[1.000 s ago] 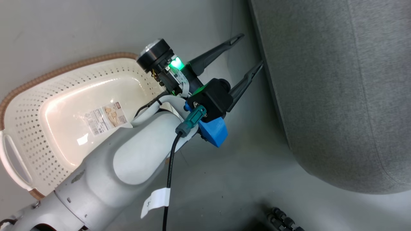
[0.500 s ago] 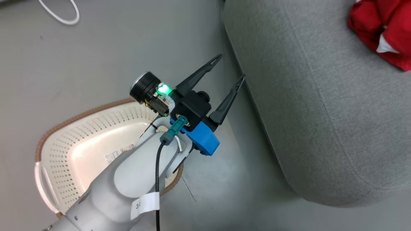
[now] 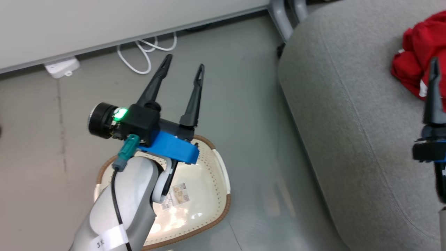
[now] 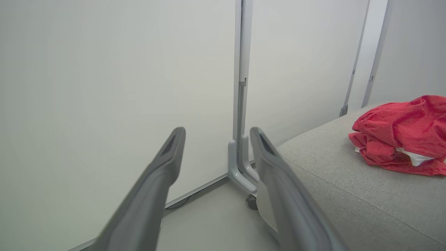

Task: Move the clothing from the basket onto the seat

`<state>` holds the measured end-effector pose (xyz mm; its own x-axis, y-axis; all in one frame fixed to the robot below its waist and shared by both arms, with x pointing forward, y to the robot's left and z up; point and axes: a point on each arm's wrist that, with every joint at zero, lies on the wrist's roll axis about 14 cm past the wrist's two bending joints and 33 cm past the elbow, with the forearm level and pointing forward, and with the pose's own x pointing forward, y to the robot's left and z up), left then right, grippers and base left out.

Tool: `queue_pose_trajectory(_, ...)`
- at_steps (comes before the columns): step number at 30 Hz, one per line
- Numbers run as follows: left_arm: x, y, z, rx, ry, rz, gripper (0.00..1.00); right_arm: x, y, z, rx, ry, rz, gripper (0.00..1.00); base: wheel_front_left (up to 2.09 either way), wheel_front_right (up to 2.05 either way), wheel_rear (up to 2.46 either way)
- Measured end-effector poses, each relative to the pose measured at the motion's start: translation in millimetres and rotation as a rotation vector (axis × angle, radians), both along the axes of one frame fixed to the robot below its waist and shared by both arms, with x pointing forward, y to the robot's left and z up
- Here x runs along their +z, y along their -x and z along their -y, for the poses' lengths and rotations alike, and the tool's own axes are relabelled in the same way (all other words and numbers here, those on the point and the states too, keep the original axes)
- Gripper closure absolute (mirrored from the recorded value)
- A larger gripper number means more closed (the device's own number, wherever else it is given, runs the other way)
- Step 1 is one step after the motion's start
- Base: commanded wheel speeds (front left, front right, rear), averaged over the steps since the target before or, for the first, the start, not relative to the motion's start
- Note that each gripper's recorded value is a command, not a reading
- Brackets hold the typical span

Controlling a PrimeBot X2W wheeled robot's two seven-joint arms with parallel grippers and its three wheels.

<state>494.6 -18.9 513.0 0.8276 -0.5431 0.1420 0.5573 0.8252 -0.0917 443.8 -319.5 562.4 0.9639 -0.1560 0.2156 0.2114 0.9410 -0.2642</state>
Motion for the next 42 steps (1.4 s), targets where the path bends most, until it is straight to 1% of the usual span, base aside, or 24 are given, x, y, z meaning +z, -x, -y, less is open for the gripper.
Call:
queue_pose_trajectory(7,7.1,6.8,-78.4,0.227,-0.001,-0.005,0.0,-4.4,-20.2,-74.1,0.195,-0.073,0.007,0.0,0.0,0.0,0.0)
queue_pose_trajectory(11,6.9,18.3,-112.9,0.324,0.005,-0.019,0.0,-6.1,-21.6,-103.0,0.26,-0.122,0.008,0.0,0.0,0.0,0.0)
queue_pose_trajectory(14,5.2,28.4,-134.6,0.382,0.005,-0.03,0.0,-8.9,-19.6,-116.5,0.288,-0.155,0.0,0.0,0.0,0.0,0.0)
queue_pose_trajectory(17,4.3,39.5,-147.5,0.413,0.007,-0.038,0.0,-15.7,-14.5,-125.4,0.303,-0.18,-0.021,0.0,0.0,0.0,0.0)
queue_pose_trajectory(30,-4.0,86.8,-179.7,0.493,0.006,-0.072,0.0,-42.0,18.4,-159.8,0.351,-0.283,-0.1,0.0,0.0,0.0,0.0)
queue_pose_trajectory(42,-12.1,114.9,-201.6,0.556,0.026,-0.101,0.0,-51.6,35.0,-180.2,0.389,-0.329,-0.131,0.0,0.0,0.0,0.0)
